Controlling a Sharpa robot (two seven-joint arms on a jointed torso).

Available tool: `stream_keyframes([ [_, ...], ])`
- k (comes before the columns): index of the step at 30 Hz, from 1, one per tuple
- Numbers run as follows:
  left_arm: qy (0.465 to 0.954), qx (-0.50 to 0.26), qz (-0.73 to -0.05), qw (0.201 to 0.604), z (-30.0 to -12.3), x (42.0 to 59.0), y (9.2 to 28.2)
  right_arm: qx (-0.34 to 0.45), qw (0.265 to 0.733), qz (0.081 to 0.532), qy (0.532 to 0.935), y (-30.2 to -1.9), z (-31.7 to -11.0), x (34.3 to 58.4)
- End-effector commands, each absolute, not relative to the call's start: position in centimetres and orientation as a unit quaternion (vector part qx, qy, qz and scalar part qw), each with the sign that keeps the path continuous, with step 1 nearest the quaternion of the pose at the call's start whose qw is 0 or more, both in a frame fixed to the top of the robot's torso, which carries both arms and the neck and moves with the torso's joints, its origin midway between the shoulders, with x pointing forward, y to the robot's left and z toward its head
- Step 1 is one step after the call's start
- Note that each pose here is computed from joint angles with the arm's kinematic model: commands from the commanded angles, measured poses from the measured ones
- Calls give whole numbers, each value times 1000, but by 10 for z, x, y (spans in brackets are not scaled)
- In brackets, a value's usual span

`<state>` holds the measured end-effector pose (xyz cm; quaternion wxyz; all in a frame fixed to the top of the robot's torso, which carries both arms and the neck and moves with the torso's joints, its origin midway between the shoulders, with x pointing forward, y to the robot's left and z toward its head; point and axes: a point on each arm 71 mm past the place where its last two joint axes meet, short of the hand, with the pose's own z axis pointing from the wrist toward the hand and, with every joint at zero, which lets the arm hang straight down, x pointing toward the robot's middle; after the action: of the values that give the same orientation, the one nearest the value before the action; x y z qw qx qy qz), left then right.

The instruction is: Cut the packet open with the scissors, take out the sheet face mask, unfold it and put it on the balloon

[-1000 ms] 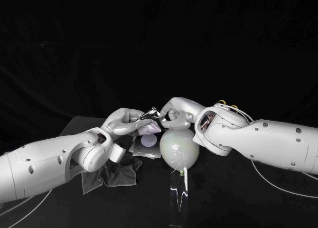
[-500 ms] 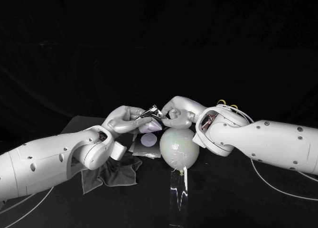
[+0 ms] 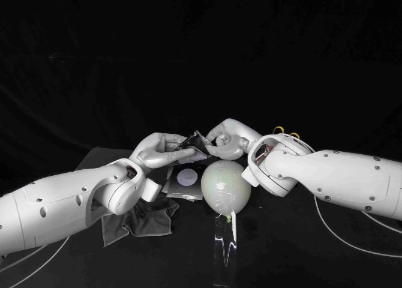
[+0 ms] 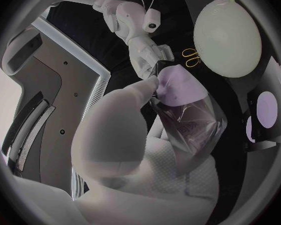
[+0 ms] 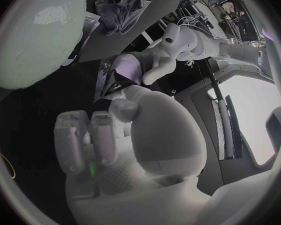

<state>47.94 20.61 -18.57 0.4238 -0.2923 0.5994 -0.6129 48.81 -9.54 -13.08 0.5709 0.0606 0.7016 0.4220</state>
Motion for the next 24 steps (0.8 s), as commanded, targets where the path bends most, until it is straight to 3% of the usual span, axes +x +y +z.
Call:
stream_keyframes([
  [1, 588, -287, -609, 447, -182, 481, 206, 90, 569, 418, 702, -98, -131, 491],
  [11, 573, -307, -588, 481, -181, 490, 220, 96, 584, 395, 703, -108, -132, 497],
  [24, 558, -323, -561, 520, -179, 501, 249, 106, 640, 329, 686, -136, -133, 527],
])
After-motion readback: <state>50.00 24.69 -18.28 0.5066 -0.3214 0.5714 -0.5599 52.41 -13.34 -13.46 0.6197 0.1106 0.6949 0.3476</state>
